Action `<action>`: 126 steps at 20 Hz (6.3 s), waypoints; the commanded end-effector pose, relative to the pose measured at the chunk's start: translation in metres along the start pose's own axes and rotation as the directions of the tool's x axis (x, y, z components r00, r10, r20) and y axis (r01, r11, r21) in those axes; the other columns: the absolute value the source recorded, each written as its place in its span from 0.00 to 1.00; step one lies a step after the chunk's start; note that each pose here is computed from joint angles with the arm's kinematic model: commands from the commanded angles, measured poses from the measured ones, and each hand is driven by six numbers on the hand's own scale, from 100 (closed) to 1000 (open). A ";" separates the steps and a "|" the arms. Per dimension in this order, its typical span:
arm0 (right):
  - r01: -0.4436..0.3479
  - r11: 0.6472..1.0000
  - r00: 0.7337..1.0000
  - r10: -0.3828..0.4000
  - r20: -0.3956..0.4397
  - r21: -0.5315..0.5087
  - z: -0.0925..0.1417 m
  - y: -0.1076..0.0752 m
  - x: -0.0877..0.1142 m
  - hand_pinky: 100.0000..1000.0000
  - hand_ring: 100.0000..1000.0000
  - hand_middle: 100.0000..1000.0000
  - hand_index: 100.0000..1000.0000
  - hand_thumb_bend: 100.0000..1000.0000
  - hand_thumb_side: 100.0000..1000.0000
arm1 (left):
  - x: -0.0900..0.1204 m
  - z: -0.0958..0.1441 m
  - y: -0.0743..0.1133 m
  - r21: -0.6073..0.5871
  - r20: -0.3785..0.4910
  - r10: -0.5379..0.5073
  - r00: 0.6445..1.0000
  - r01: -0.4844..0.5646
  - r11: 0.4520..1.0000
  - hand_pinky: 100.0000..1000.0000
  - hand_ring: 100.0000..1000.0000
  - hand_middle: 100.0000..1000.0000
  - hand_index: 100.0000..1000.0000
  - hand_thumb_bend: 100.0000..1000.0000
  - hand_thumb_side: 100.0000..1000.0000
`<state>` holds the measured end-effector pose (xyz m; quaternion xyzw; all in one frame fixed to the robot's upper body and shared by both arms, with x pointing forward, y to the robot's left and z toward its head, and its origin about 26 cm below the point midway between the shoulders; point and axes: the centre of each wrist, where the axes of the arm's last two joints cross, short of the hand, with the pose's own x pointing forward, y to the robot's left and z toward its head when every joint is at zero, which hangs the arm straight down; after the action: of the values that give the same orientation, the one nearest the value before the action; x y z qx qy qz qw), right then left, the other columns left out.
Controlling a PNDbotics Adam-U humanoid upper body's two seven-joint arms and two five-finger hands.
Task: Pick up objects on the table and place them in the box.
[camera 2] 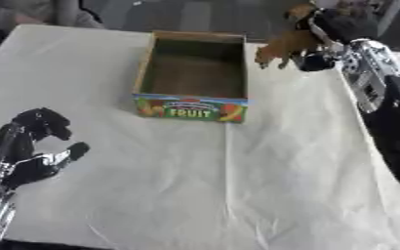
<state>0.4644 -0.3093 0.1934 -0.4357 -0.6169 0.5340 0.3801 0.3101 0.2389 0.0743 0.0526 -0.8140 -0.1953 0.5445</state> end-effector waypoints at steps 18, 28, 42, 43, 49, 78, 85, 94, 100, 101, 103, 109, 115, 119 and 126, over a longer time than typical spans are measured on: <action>0.053 0.998 0.990 -0.055 0.127 0.019 -0.055 0.001 0.072 0.67 0.60 0.35 0.48 0.00 0.00 | 0.012 -0.010 -0.006 -0.049 0.054 0.019 0.998 -0.016 0.999 0.48 0.46 0.46 0.53 0.74 0.22; 0.094 0.990 0.986 -0.107 0.128 0.106 -0.064 0.045 0.102 0.67 0.61 0.42 0.54 0.00 0.00 | 0.018 -0.016 -0.012 -0.073 0.082 0.036 0.996 -0.030 0.997 0.47 0.46 0.46 0.53 0.74 0.22; 0.090 0.965 0.986 -0.121 0.116 0.245 -0.058 0.072 0.105 0.77 0.79 0.78 0.85 0.00 0.26 | 0.019 -0.016 -0.011 -0.072 0.083 0.036 0.996 -0.030 0.997 0.47 0.45 0.46 0.53 0.75 0.22; 0.091 0.964 0.986 -0.122 0.113 0.248 -0.058 0.072 0.104 0.77 0.80 0.79 0.86 0.00 0.27 | 0.019 -0.016 -0.011 -0.071 0.083 0.035 0.996 -0.029 0.997 0.47 0.45 0.46 0.53 0.75 0.22; 0.108 0.959 0.986 -0.138 0.099 0.263 -0.056 0.069 0.095 0.81 0.84 0.86 0.92 0.00 0.40 | 0.018 -0.016 -0.011 -0.071 0.081 0.032 0.996 -0.026 0.997 0.47 0.45 0.46 0.53 0.75 0.22; 0.304 0.909 0.944 -0.328 0.040 0.283 -0.049 0.018 0.052 0.85 0.86 0.90 0.95 0.05 0.49 | 0.013 -0.011 -0.006 -0.082 0.056 0.009 0.998 -0.004 0.997 0.48 0.46 0.47 0.54 0.76 0.24; 0.176 0.909 0.972 -0.221 0.079 0.378 -0.051 0.035 0.066 0.86 0.89 0.93 0.96 0.16 0.44 | 0.013 -0.011 -0.007 -0.093 0.057 0.010 0.998 -0.005 0.996 0.48 0.46 0.47 0.54 0.76 0.24; -0.002 0.899 0.987 -0.068 0.146 0.438 -0.053 0.053 0.083 0.88 0.91 0.95 0.98 0.26 0.44 | 0.013 -0.011 -0.009 -0.106 0.059 0.010 0.998 -0.003 0.994 0.49 0.46 0.47 0.54 0.75 0.24; -0.091 0.900 0.984 0.016 0.178 0.426 -0.054 0.052 0.082 0.92 0.96 0.99 1.00 0.44 0.41 | 0.013 -0.011 -0.009 -0.109 0.058 0.008 0.998 -0.001 0.994 0.49 0.46 0.47 0.54 0.75 0.24; -0.135 0.895 0.978 0.051 0.202 0.426 -0.055 0.047 0.082 0.93 0.97 1.00 1.00 0.45 0.42 | 0.013 -0.011 -0.008 -0.112 0.058 0.006 0.998 0.000 0.994 0.49 0.46 0.47 0.54 0.75 0.24; -0.213 0.879 0.962 0.113 0.247 0.426 -0.057 0.037 0.083 0.94 0.98 1.00 1.00 0.44 0.42 | 0.012 -0.011 -0.008 -0.114 0.057 0.003 0.998 0.003 0.994 0.49 0.46 0.47 0.54 0.75 0.24; -0.227 0.891 0.956 0.128 0.263 0.392 -0.058 0.008 0.073 0.93 0.97 1.00 1.00 0.36 0.42 | 0.012 -0.010 -0.006 -0.114 0.053 -0.002 0.999 0.008 0.993 0.49 0.46 0.47 0.55 0.75 0.24; -0.112 0.938 0.978 0.045 0.205 0.327 -0.055 -0.011 0.059 0.89 0.92 0.93 0.96 0.20 0.40 | 0.011 -0.010 -0.006 -0.112 0.052 -0.001 0.999 0.007 0.994 0.49 0.46 0.47 0.55 0.75 0.24; -0.028 0.969 0.986 -0.013 0.164 0.246 -0.050 -0.026 0.051 0.83 0.86 0.86 0.92 0.08 0.26 | 0.010 -0.009 -0.005 -0.107 0.049 -0.002 0.999 0.007 0.994 0.49 0.46 0.47 0.55 0.75 0.24; 0.095 0.994 0.986 -0.101 0.131 0.045 -0.030 -0.042 0.041 0.72 0.74 0.73 0.82 0.00 0.15 | 0.008 -0.007 -0.001 -0.075 0.035 -0.006 0.999 0.009 0.997 0.48 0.45 0.46 0.54 0.74 0.25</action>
<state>0.4773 -0.2542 0.2138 -0.3399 -0.6291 0.5799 0.3904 0.3127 0.2267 0.0771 0.0195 -0.8109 -0.2286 0.5384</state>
